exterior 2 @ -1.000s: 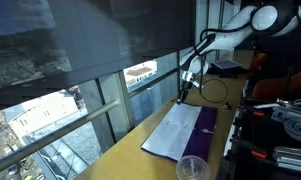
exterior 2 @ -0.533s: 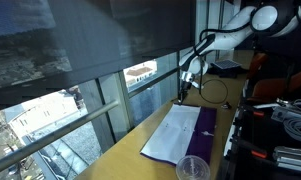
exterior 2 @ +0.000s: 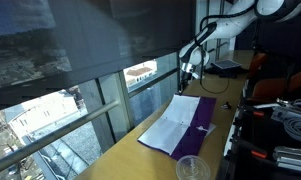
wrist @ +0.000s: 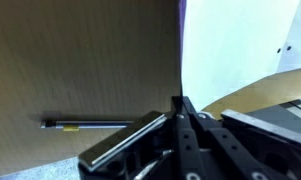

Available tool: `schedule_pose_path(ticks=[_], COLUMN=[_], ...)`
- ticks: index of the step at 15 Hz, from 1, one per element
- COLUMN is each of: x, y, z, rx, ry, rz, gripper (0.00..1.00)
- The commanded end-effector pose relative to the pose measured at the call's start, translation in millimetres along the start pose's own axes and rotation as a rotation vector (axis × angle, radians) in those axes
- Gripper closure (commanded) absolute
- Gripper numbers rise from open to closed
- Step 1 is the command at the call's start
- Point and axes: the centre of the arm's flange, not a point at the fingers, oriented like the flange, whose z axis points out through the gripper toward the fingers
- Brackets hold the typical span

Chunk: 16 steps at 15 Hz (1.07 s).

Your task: Close the book

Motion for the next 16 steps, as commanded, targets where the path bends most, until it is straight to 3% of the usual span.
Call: schedule_pose_path(ticks=[1, 9, 13, 16], x=[-19, 4, 3, -4], y=[-30, -78, -96, -112], z=[-77, -202, -218, -207], rx=[-0.112, -0.260, -0.278, -0.271], ry=[0.014, 0.127, 0.138, 0.120], rz=[-0.022, -0.094, -0.114, -0.125], gripper=[1.00, 1.00, 1.00, 1.00])
